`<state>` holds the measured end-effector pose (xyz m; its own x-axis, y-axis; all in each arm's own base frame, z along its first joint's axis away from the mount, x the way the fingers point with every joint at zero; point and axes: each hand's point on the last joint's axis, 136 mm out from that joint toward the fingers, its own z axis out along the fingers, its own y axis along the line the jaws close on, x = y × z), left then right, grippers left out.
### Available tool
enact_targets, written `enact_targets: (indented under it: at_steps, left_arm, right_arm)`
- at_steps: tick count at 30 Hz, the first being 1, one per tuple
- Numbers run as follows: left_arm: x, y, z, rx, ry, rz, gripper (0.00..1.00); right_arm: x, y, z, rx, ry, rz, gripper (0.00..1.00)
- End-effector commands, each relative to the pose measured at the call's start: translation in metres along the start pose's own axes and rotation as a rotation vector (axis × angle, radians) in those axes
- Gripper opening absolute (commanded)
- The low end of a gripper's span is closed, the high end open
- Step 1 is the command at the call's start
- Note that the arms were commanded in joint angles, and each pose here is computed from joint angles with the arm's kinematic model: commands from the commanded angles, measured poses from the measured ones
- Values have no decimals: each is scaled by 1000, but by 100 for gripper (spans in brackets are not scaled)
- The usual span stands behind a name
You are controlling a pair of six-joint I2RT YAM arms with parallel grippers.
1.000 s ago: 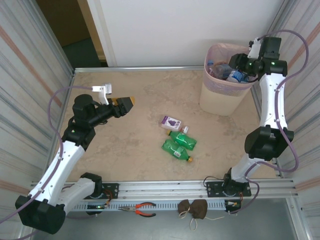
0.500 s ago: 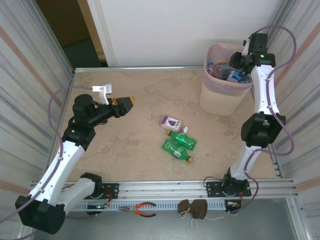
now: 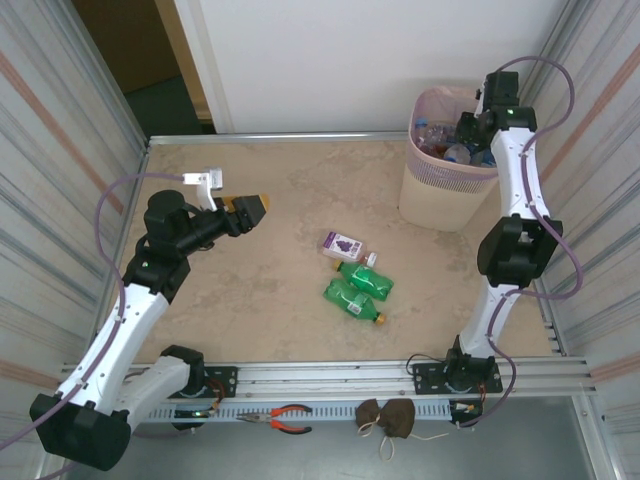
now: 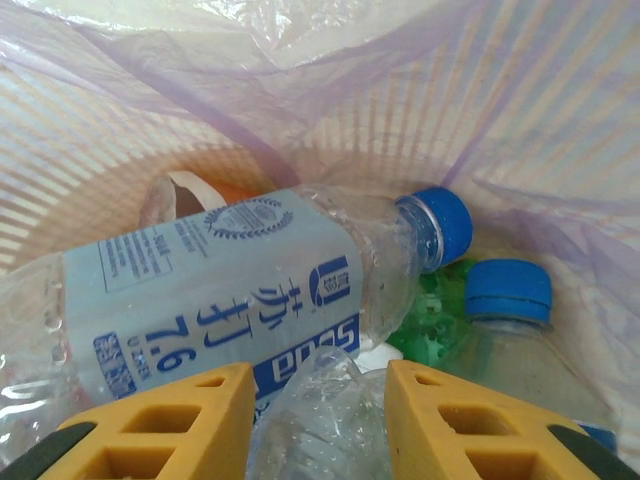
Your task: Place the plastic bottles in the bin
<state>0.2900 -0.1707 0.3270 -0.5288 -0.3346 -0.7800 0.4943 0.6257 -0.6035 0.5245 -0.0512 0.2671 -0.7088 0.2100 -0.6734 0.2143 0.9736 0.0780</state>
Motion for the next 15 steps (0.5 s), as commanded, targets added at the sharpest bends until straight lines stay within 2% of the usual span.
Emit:
enact_targets:
  at_steps: [1,6,15]
  left_arm:
    - [-2,-1,-5,3,-17,16,75]
    - [0,-1,-5,8,-16,12,75]
    - [2,-2,-4,15,-7,9,75]
  right_arm:
    - [-12,9,-51,-14,-53,-22,38]
    - [-12,23,-86,-51,-83,-46,40]
    - [18,51,-121,-114,-47,-109,40]
